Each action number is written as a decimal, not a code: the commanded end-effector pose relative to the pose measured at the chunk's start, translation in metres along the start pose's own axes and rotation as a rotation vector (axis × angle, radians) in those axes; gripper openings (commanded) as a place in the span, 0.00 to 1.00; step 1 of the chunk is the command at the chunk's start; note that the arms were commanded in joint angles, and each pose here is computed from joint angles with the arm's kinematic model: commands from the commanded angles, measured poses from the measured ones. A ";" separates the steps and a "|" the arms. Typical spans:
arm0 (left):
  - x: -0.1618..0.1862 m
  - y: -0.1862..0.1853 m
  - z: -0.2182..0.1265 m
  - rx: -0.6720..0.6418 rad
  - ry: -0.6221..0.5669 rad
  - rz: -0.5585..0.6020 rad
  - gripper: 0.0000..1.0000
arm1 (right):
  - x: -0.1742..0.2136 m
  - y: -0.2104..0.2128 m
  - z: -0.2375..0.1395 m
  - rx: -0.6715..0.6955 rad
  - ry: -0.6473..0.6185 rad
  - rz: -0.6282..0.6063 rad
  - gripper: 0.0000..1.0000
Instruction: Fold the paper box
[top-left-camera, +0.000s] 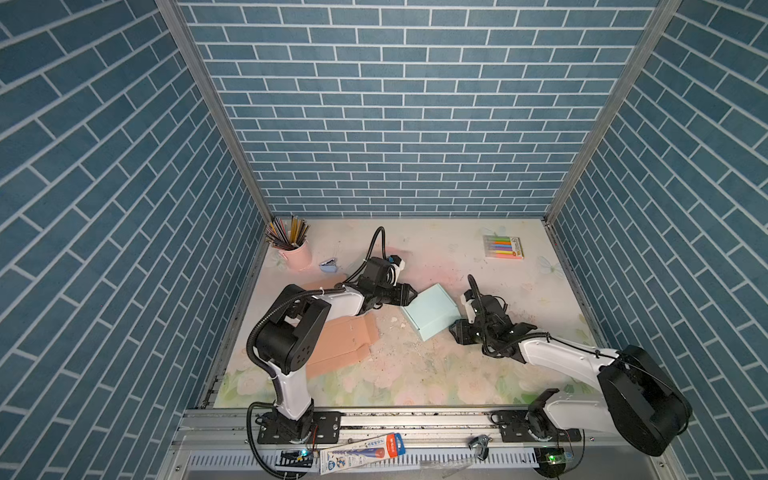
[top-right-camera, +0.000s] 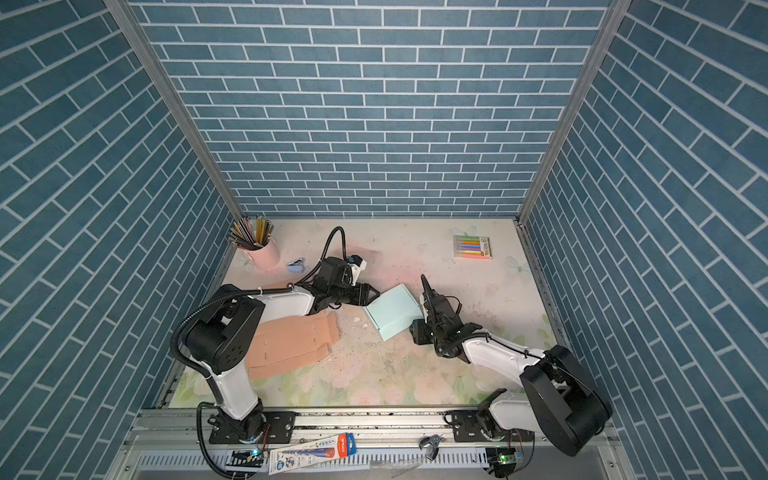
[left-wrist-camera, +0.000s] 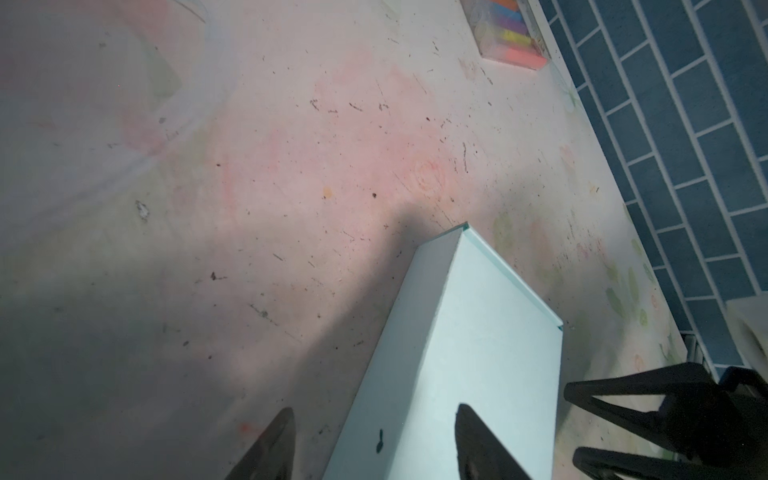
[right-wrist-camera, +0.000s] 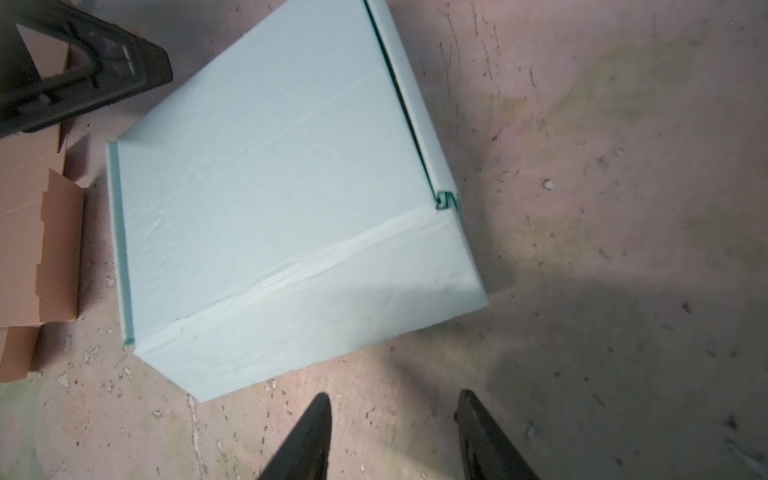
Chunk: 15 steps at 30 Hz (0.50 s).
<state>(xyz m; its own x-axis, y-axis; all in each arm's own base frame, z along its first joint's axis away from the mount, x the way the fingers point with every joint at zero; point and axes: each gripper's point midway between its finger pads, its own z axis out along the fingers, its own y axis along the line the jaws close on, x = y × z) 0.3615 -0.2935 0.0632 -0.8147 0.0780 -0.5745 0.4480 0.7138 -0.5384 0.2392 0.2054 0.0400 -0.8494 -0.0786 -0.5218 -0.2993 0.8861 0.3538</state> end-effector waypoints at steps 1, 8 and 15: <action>-0.002 -0.003 0.000 0.024 0.004 0.017 0.62 | -0.006 0.009 0.004 -0.016 0.001 0.001 0.49; 0.011 -0.006 0.000 0.042 0.011 0.010 0.62 | -0.005 0.011 0.008 -0.016 0.010 -0.004 0.48; 0.019 -0.015 0.000 0.060 0.017 0.011 0.62 | -0.001 0.008 0.010 -0.009 0.019 -0.002 0.48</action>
<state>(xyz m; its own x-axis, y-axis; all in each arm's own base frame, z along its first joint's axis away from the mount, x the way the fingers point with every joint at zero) 0.3433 -0.2957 0.0501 -0.8303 0.0983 -0.5486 0.4512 0.6964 -0.5581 0.2376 0.2124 0.0308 -0.8596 -0.1029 -0.5006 -0.3092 0.8847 0.3490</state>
